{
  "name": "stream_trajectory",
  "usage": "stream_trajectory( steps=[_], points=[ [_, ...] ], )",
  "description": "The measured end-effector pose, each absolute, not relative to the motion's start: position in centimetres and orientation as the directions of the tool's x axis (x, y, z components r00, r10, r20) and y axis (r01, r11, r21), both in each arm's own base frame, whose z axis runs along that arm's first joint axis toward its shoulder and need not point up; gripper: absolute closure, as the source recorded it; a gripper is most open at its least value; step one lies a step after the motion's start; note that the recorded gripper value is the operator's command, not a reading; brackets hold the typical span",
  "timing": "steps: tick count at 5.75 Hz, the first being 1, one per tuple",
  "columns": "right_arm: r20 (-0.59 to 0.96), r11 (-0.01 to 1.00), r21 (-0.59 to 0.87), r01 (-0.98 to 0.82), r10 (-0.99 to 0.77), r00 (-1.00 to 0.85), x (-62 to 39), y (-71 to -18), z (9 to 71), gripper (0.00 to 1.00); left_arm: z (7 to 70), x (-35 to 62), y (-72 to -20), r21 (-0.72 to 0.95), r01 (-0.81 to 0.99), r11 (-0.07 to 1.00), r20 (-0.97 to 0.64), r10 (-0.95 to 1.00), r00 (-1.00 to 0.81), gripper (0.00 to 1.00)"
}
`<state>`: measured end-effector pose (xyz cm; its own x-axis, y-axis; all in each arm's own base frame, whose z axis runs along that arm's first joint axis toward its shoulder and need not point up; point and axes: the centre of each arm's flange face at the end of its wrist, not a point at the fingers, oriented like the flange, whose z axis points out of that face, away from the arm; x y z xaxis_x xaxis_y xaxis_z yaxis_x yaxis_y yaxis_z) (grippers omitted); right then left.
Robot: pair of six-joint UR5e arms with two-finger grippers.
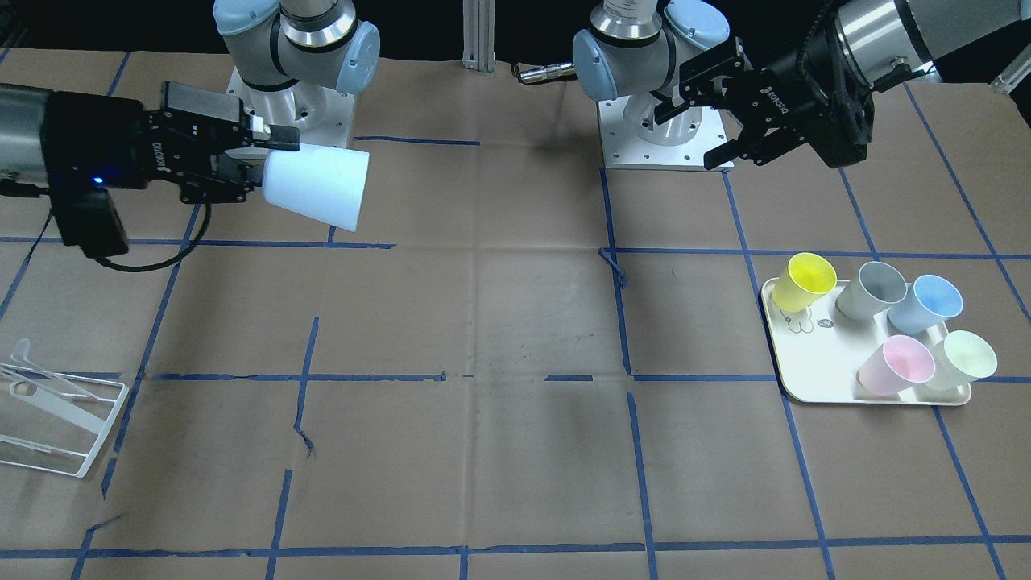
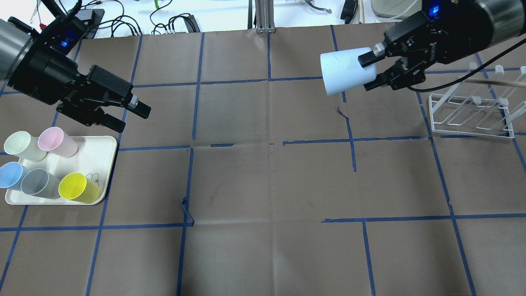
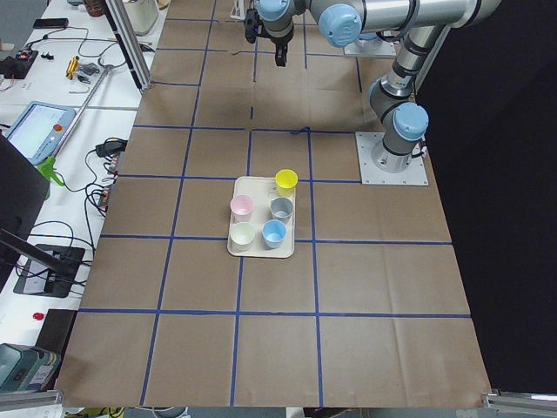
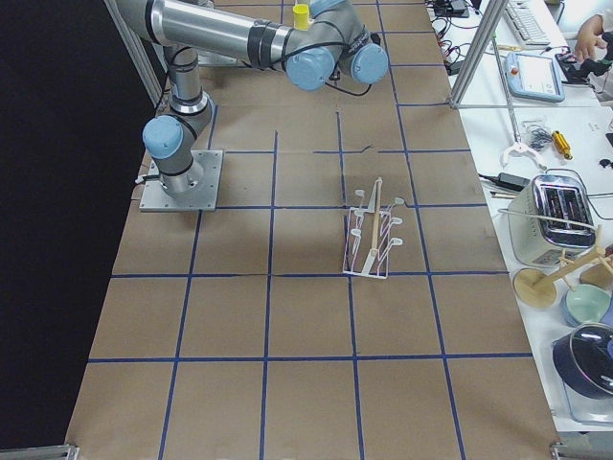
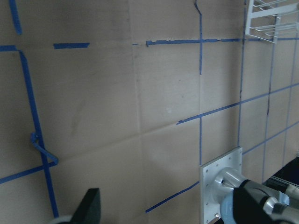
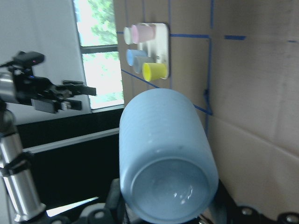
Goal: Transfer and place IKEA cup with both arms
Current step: 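Carry the cup toward the left gripper while the left arm reaches toward it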
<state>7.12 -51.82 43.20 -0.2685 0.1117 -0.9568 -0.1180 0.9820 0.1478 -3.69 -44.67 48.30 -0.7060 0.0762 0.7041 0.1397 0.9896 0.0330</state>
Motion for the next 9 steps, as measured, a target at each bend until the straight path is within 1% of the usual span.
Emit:
stream_trajectory(
  steps=[1,2,3,4,6,9],
  points=[
    [-0.973,0.983,0.154,-0.097,0.134,-0.188,11.4,-51.3,41.6,0.74,46.5,-2.1,-44.1,-0.014,0.148,0.989,0.815,0.097,-0.572,0.02],
    [-0.982,0.985,0.146,-0.091,0.133,-0.132,15.7,-50.7,40.8,0.74,44.6,-0.3,-43.1,-0.074,0.149,0.986,0.892,0.133,-0.432,0.01],
    [-0.988,0.987,0.138,-0.082,0.131,-0.087,19.6,-50.0,40.6,0.74,43.0,1.5,-42.6,-0.122,0.118,0.985,0.938,0.154,-0.312,0.01],
    [-0.990,0.987,0.136,-0.085,0.131,-0.060,22.6,-49.3,40.6,0.74,42.1,2.4,-43.0,-0.131,0.057,0.990,0.961,0.141,-0.239,0.01],
    [-0.989,0.986,0.144,-0.083,0.141,-0.037,25.0,-48.5,40.4,0.74,42.3,-0.1,-45.5,-0.093,-0.081,0.992,0.984,0.079,-0.159,0.01],
    [-0.989,0.986,0.147,-0.082,0.144,-0.034,25.3,-48.1,39.9,0.74,44.3,-6.2,-47.7,-0.051,-0.134,0.990,0.994,0.038,-0.101,0.02]
  ],
)
